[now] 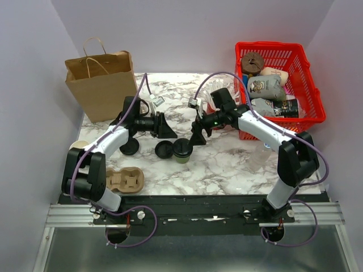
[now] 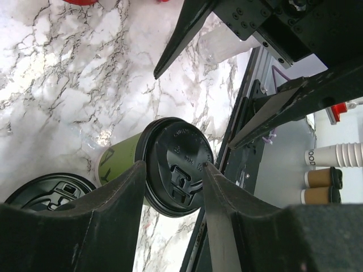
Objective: Pack the takeout coffee
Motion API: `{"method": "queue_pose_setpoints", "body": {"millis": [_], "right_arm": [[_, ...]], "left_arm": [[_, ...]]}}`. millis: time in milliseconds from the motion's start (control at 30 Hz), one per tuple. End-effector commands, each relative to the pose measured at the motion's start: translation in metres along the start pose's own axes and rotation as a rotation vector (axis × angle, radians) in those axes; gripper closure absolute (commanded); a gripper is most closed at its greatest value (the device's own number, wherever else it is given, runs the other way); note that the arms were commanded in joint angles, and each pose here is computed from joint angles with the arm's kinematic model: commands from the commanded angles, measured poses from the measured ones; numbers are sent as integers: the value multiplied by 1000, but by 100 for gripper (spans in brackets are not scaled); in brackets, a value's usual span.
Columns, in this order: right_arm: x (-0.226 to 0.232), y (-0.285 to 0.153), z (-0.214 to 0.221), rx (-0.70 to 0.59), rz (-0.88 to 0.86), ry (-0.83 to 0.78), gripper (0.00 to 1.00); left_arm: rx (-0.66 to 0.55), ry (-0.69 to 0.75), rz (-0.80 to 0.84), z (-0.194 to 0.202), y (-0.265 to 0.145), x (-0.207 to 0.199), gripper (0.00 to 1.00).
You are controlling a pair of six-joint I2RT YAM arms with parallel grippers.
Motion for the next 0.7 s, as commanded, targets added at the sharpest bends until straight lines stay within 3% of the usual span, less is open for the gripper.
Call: {"method": "queue_pose_setpoints", "body": {"millis": [0,333,600,667], "right_arm": [[5,-4,-13,-60,-81,-146,0],[1,6,-18,-39,-104,-404,0],[9,25,-15,21,-190,-478,0],[11,28,-11,43,-208,-504,0]], "left_arm": [[-12,24,-43,-5,-10,-13,46],[45,-64,-99,32,-24,-8,40],[67,-106,-101,43,-20,1,38],[72,-116,-103,46,-20,3,32]]}}
Point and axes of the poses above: each gripper's point midway between its finger pads, its own y axis out along the fingers, its own x axis along the line the jaws close on, z = x × y, the point moved 9 cm from there along -y, back along the fingers, and after that the axes turned 3 degrees about y, right-handed, at the moved point
